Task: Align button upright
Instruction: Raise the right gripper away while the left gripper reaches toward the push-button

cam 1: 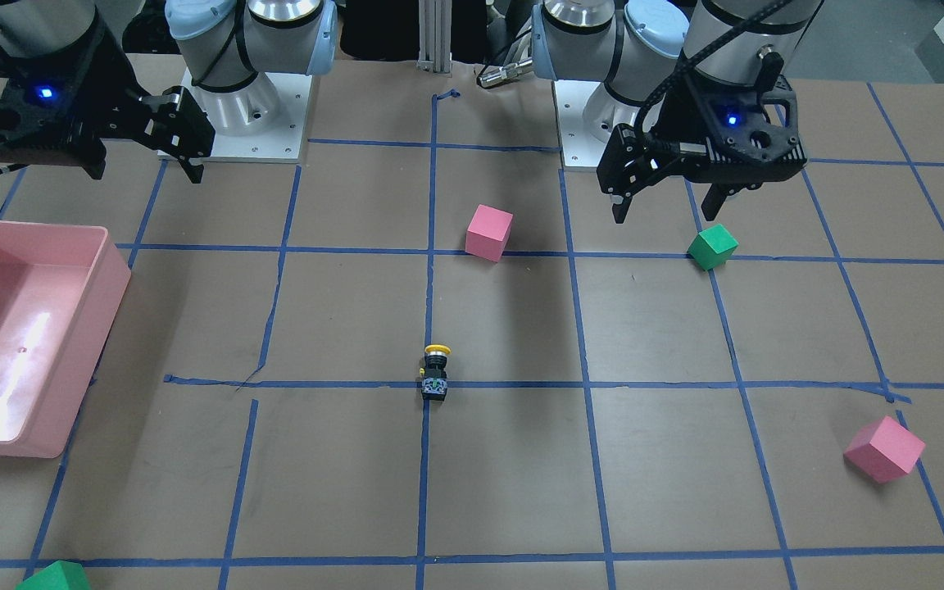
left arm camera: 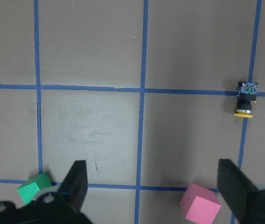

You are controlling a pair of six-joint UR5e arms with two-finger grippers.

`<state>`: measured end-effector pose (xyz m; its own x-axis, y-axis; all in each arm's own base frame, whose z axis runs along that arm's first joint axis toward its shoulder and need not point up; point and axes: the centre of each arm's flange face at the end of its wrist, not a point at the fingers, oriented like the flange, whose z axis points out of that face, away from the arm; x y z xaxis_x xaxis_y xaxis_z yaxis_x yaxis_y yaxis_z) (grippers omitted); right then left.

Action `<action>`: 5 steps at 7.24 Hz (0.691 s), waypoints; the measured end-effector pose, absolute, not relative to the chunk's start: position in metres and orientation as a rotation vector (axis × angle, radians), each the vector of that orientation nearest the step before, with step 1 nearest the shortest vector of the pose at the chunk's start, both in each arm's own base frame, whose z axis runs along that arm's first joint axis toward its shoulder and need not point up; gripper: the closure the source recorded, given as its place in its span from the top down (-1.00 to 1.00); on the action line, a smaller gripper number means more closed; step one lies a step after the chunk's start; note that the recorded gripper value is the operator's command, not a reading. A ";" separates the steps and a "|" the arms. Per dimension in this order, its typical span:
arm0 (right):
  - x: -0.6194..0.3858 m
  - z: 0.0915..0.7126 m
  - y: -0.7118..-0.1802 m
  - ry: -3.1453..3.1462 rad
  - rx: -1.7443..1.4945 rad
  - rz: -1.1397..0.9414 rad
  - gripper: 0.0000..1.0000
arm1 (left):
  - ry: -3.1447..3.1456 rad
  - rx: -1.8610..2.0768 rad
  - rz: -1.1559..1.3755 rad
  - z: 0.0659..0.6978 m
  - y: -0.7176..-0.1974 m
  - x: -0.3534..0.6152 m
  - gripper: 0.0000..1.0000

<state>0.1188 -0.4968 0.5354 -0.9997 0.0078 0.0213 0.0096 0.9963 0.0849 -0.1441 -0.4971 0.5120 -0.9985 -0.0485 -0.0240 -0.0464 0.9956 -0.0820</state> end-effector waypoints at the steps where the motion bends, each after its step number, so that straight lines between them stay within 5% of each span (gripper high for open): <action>1: 0.131 0.534 -0.496 -3.117 0.007 -0.108 1.00 | 3.114 -0.077 -0.111 0.506 -0.497 -0.145 1.00; 5: 0.149 0.515 -0.504 -3.117 0.015 0.019 1.00 | 3.128 -0.290 -0.026 0.448 -0.490 -0.151 1.00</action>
